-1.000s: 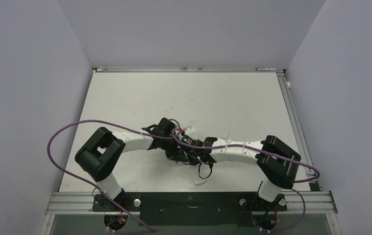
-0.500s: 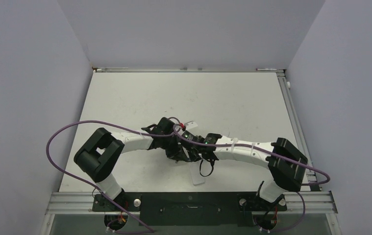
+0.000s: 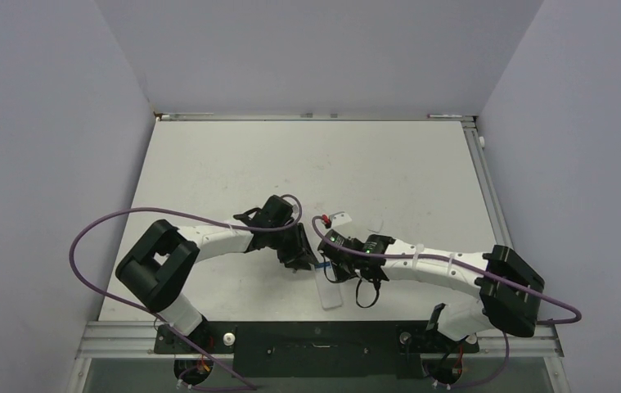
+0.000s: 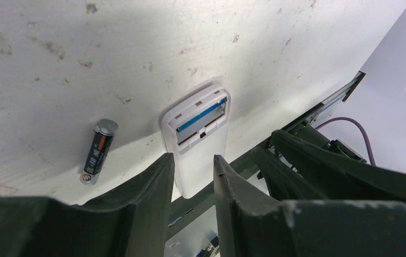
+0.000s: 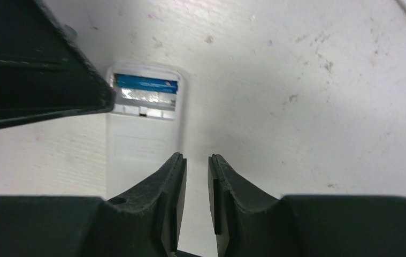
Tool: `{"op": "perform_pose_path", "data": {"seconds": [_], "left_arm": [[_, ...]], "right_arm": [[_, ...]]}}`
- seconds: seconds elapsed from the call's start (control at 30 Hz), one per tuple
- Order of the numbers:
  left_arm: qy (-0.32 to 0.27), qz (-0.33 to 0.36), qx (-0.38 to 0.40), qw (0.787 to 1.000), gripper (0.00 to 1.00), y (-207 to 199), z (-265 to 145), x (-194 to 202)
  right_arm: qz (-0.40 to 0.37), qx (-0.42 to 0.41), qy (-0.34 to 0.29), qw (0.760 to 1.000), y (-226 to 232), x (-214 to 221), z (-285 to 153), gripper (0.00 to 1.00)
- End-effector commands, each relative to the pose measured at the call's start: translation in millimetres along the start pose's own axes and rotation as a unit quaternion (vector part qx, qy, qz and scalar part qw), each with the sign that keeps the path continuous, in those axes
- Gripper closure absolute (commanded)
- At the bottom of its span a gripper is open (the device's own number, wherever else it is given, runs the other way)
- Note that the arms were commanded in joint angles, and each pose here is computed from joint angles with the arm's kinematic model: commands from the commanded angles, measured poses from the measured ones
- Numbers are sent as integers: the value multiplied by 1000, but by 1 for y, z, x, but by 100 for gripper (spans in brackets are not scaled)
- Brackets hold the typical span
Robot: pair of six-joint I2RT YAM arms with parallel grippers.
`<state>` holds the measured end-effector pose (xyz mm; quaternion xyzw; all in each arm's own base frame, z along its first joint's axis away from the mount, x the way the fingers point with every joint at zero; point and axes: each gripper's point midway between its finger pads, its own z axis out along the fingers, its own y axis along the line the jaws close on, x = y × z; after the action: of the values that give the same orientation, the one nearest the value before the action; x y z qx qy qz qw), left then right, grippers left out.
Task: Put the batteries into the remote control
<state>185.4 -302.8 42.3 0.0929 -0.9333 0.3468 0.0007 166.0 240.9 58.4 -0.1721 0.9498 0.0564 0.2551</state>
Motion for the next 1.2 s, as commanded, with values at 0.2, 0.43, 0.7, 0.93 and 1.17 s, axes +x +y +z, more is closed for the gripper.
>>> {"op": "perform_pose_path", "data": {"seconds": [0.2, 0.43, 0.7, 0.93, 1.17], "left_arm": [[-11, 12, -24, 1000, 86, 6, -2, 17], [-21, 12, -58, 998, 100, 21, 3, 20], [-22, 20, -78, 996, 100, 24, 14, 18], [-23, 28, -89, 995, 100, 19, 20, 12], [-23, 41, -87, 995, 100, 8, 26, 3]], "right_arm": [[30, -14, 3, 999, -12, 26, -6, 86], [40, -31, 21, 998, -12, 46, -2, 91], [39, -63, 41, 996, -3, 63, 1, 91], [15, -106, 58, 993, 14, 74, 2, 91], [-20, -132, 57, 989, 38, 81, 2, 91]]}}
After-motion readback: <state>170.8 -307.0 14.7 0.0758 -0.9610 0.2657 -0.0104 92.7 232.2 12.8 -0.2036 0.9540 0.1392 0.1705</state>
